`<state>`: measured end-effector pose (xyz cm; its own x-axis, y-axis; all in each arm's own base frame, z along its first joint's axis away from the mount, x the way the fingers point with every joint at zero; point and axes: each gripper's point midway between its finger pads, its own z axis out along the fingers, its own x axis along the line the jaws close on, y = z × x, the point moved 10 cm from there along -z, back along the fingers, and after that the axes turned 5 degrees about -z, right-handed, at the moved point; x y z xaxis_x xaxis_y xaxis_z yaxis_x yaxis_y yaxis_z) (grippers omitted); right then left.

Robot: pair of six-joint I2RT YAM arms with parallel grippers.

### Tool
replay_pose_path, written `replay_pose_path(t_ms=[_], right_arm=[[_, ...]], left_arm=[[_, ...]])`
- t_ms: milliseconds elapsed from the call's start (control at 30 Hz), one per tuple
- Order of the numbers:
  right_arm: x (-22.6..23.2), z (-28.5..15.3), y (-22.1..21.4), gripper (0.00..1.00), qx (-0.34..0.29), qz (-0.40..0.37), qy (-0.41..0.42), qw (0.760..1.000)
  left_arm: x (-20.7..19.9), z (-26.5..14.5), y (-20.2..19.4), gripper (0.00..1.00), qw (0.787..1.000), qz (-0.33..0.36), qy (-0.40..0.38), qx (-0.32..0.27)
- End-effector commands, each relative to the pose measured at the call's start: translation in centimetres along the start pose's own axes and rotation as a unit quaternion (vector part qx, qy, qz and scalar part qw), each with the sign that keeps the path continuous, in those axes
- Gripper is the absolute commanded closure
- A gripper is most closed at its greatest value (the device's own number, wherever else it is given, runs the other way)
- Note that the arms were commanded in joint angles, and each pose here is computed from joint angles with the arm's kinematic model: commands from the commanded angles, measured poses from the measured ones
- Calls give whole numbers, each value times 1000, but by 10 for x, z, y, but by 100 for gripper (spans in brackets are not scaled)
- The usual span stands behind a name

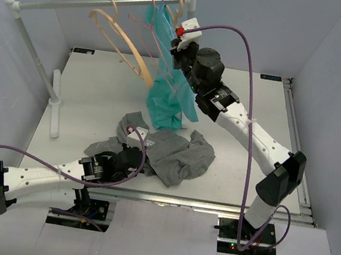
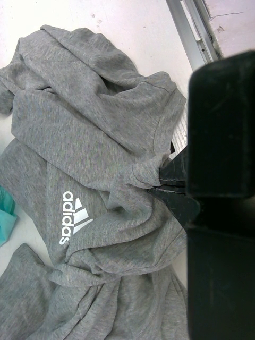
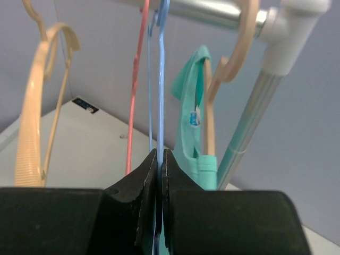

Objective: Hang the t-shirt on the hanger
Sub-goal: Pick up the hanger from the clothesline.

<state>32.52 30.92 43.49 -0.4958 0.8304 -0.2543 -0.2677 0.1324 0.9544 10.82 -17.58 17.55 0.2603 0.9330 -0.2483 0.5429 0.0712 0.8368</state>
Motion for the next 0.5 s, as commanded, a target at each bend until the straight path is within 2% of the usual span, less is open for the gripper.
replay_pose_path(t_ms=[0,100,267,333,400,467], right_arm=[[-13,-14,34,92,-58,2,-13,998],[-16,-22,34,92,-53,3,-17,998],[-27,-52,24,92,-5,-18,-38,999],[-40,-78,33,92,-16,-26,-55,998],[-39,-93,18,92,-4,-46,-45,998],[-47,-117,29,92,-22,-40,-45,998]], left_arm=[[-3,-1,7,100,1000,-7,-1,-10],[-2,-1,7,100,1000,-7,0,-12],[-4,-4,14,100,1000,-13,0,-20],[-6,-6,19,100,1000,-18,-1,-24],[-9,-7,24,100,999,-22,-3,-28],[-12,-6,28,100,999,-23,5,-29]])
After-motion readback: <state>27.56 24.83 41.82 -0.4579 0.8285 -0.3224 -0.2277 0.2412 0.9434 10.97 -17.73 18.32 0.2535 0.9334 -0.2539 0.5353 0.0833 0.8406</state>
